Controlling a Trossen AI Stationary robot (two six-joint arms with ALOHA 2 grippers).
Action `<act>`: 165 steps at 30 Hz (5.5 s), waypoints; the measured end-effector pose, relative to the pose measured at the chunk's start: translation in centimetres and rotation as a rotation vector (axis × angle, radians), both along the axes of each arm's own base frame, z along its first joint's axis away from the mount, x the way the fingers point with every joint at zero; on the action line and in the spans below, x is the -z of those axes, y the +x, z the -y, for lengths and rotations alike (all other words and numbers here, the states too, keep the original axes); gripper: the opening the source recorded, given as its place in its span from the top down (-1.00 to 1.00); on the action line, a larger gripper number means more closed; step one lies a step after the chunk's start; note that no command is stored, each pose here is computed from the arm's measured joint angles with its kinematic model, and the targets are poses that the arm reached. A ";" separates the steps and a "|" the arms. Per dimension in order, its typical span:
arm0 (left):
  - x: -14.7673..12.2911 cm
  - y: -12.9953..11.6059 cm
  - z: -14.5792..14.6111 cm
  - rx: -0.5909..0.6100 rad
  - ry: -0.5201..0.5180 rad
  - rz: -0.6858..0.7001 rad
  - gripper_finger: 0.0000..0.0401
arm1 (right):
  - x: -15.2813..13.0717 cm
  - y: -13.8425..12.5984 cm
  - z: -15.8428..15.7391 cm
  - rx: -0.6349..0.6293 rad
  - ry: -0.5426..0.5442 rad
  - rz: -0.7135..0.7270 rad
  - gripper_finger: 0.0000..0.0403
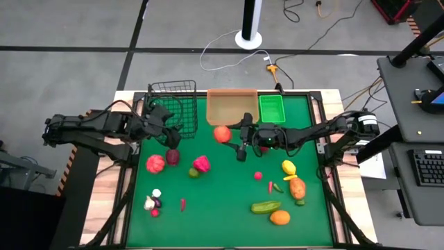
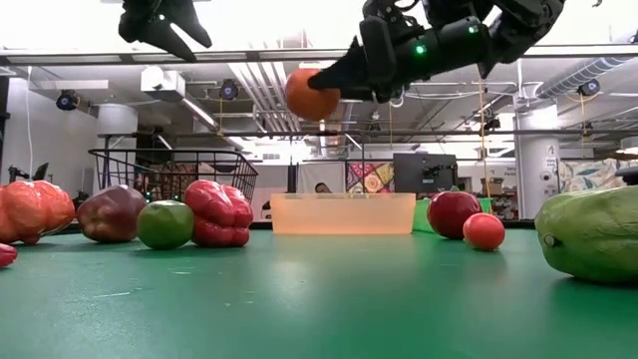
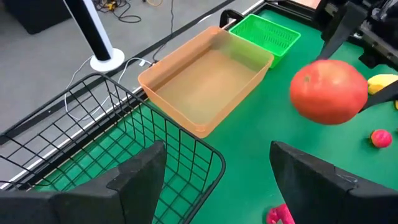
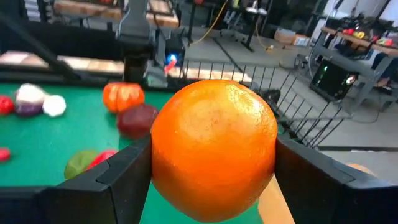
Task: Sort produce into baskets
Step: Put the orange into the wire basket, then put the green lime into the black wire basket
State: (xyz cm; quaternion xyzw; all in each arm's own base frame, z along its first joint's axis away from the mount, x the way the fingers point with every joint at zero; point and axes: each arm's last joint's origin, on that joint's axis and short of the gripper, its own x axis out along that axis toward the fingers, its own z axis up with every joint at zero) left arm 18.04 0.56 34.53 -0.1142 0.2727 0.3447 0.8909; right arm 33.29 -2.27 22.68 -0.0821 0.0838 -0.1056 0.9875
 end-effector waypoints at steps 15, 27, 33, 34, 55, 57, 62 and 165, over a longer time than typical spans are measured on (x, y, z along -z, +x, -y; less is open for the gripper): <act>-4.7 -3.6 -0.7 -0.137 0.152 -0.017 -0.34 | -4.6 10.1 4.1 -0.023 0.010 0.030 -0.42; -4.6 -7.1 -0.9 -0.104 0.206 -0.040 -0.34 | -0.8 17.0 9.6 0.063 0.099 -0.098 -0.42; -2.8 -7.5 -0.9 -0.120 0.173 -0.034 -0.34 | -1.0 17.8 9.8 0.061 0.100 -0.232 -0.42; -2.5 -7.5 -0.9 -0.121 0.170 -0.035 -0.34 | -1.2 17.9 9.8 0.059 0.095 -0.239 -0.42; -1.8 -6.5 -0.8 -0.124 0.145 -0.016 -0.34 | -1.4 17.6 9.6 0.002 0.102 -0.330 -0.75; -1.8 -6.4 -0.8 -0.116 0.134 -0.014 -0.34 | -1.7 17.5 9.6 -0.004 0.082 -0.330 -0.75; -1.6 -6.2 -0.6 -0.077 0.081 -0.013 -0.34 | -4.1 16.5 9.2 -0.016 0.047 -0.327 -0.75; 7.8 7.0 11.6 0.499 0.123 -0.579 0.20 | -9.2 -5.5 -5.3 -0.052 0.203 -0.395 -0.76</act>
